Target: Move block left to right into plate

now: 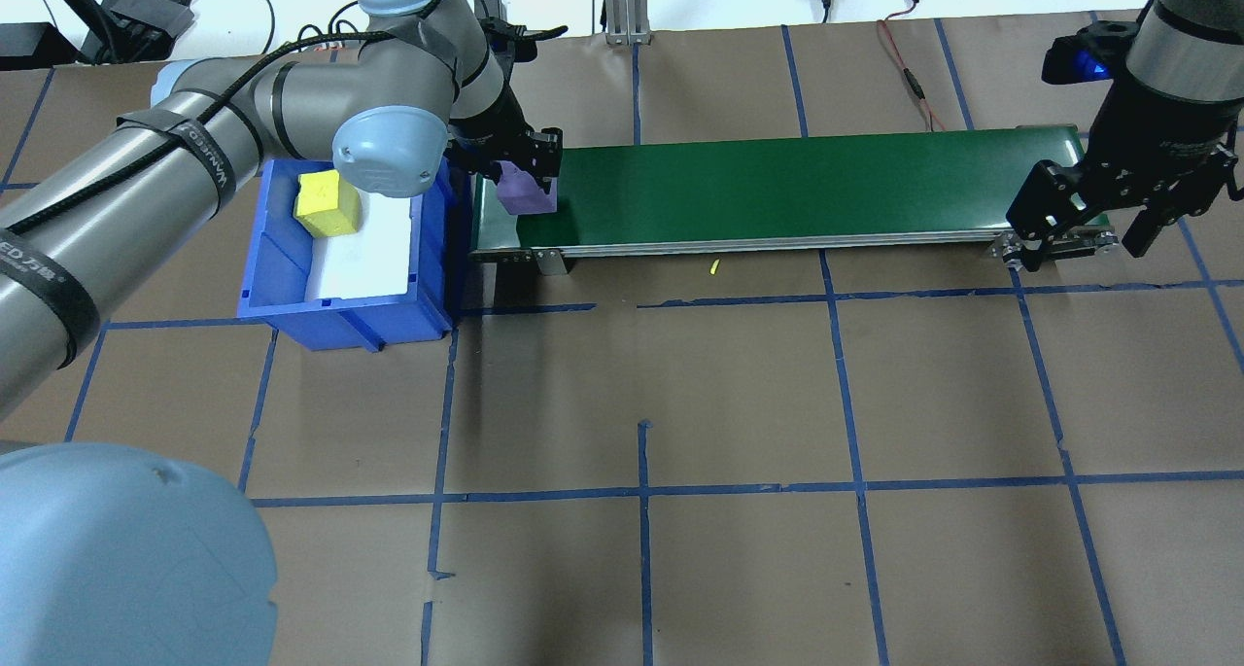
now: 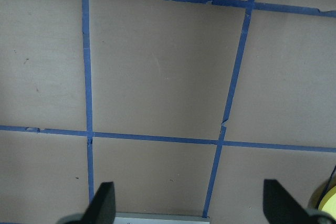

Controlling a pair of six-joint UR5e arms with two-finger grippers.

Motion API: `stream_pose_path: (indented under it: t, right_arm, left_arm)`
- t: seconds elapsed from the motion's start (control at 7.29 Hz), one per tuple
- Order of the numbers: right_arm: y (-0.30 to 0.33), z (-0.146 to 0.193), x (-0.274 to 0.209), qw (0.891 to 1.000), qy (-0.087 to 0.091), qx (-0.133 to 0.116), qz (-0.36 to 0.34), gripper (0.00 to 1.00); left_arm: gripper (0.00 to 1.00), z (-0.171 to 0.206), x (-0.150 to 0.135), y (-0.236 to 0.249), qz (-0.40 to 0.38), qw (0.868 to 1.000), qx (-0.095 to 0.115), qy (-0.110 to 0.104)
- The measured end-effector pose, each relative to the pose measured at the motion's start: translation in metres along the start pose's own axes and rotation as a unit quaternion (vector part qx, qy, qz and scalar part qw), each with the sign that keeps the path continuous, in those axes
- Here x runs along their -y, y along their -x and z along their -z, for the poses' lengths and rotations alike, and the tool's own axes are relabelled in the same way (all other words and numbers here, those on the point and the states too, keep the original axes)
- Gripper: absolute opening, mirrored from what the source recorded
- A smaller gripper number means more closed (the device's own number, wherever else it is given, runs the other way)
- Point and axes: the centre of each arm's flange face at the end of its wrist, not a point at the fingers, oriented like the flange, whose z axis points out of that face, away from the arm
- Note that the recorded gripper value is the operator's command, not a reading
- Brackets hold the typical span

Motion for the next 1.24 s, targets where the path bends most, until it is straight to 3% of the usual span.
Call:
stream_pose_path:
  t: [0.27, 0.69, 1.24]
  right_arm:
    - [0.0, 0.001, 0.001, 1.0, -0.004, -0.002, 0.001, 1.0]
    - [-0.001, 0.001, 0.001, 1.0, -0.004, -0.003, 0.002, 1.0]
    - [-0.001, 0.001, 0.001, 1.0, -0.004, -0.005, 0.003, 1.0]
  left_arm:
    - [1.0, 0.002, -0.001, -0.001, 0.008, 1.0, 0.0, -0.007]
    - [1.0, 0.039, 0.0, 0.003, -0.013, 0.999, 0.004, -0.033]
    - [1.0, 0.079, 0.014, 0.102, 0.036, 0.996, 0.025, -0.073]
